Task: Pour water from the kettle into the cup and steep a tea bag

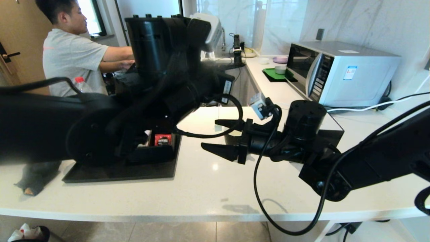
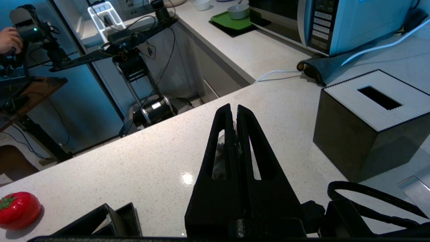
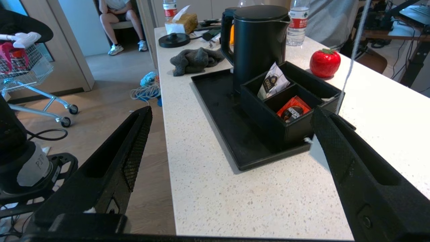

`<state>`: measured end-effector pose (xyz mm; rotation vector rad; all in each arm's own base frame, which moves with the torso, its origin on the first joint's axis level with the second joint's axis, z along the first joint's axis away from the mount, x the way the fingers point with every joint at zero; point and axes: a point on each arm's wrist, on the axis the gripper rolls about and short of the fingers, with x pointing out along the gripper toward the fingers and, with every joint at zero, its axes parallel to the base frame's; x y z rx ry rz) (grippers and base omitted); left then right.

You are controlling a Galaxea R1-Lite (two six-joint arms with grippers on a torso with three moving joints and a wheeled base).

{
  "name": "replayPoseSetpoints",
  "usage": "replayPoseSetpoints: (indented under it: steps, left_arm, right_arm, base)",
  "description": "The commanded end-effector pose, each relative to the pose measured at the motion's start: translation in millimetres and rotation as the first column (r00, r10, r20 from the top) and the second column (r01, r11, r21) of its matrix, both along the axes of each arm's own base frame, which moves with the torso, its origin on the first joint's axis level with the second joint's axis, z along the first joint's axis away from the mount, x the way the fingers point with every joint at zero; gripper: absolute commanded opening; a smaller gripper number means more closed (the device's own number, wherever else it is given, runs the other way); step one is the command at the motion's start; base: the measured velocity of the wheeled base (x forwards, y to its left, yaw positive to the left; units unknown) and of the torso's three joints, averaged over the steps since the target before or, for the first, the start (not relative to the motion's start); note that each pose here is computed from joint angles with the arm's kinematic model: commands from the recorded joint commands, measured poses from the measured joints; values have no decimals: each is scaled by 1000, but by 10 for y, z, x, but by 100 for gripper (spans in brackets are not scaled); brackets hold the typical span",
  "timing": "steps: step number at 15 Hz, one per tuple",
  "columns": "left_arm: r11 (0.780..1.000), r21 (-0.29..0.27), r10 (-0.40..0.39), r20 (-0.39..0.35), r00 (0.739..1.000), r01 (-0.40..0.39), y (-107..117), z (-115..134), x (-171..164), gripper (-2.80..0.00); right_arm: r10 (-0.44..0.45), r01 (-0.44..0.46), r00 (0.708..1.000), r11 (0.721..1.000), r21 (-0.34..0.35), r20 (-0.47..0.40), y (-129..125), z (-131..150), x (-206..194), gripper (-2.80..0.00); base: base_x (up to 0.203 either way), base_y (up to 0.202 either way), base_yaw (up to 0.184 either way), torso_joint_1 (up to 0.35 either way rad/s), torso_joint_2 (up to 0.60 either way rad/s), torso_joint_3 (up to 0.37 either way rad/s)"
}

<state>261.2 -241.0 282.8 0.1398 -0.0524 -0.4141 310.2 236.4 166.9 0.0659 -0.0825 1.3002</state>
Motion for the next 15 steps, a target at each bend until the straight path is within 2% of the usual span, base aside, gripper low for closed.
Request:
replayPoseSetpoints:
  steps: [1,9,11,15]
  left_arm:
    - [1000,1,4,-1,1000,-4,2,-29,6,-280]
    - [1000,10,12,-8,1000,-12,2,-71,48,-280]
    - [1000,24,20,9,1000,-20,20,-68,78,-280]
    - [1000,14,-2,36,999,1,2,-68,102,-280]
  right_arm:
    - [0,0,1000,1000,1,2,10,-34,41,0]
    - [-45,45,999,999,-15,-21,-153,-143,154,0]
    - [-43,42,998,999,-26,-36,-176,-222,117,0]
    - [-38,36,998,999,-39,-54,-206,-410,45,0]
  base:
    - [0,0,0,0,0,0]
    - [0,0,0,0,0,0]
    - [0,0,0,0,0,0]
    - [0,0,0,0,0,0]
